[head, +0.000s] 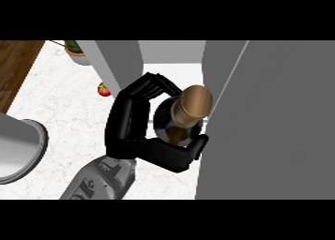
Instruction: Pick up the wine, place it into the cabinet and close the cabinet
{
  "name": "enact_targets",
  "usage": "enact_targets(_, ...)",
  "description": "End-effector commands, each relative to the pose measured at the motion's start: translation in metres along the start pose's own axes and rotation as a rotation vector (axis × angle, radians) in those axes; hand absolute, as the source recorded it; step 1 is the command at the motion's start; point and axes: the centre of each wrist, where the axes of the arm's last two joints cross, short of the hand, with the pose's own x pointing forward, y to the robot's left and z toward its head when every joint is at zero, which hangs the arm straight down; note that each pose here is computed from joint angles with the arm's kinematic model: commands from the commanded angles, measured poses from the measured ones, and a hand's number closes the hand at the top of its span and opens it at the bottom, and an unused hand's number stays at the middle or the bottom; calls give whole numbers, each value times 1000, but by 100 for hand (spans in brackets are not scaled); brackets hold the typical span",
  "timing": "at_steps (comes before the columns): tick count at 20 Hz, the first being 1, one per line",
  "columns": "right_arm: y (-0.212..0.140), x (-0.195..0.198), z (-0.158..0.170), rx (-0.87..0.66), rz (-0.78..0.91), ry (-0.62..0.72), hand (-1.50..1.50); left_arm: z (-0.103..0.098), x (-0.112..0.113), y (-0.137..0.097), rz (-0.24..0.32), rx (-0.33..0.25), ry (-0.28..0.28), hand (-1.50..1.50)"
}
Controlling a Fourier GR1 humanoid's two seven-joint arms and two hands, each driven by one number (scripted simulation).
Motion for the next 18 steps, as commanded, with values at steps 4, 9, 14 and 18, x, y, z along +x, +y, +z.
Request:
enact_targets(4, -4, 24, 16, 11, -25, -42, -150, -15, 3, -25, -46, 23, -14, 150)
enact_targets(9, -3, 24, 27, 42, -23, -56, -150, -31, -22, -12, -46, 63, -22, 150)
enact_targets(14, -2, 25, 12, 22, -20, -50, -150, -13, -32, 3, -14, 88, 13, 150)
enact_targets(18, 2, 27, 28, 36, -31, -38, -150, -22, -46, -6, 7, 125, 10, 150)
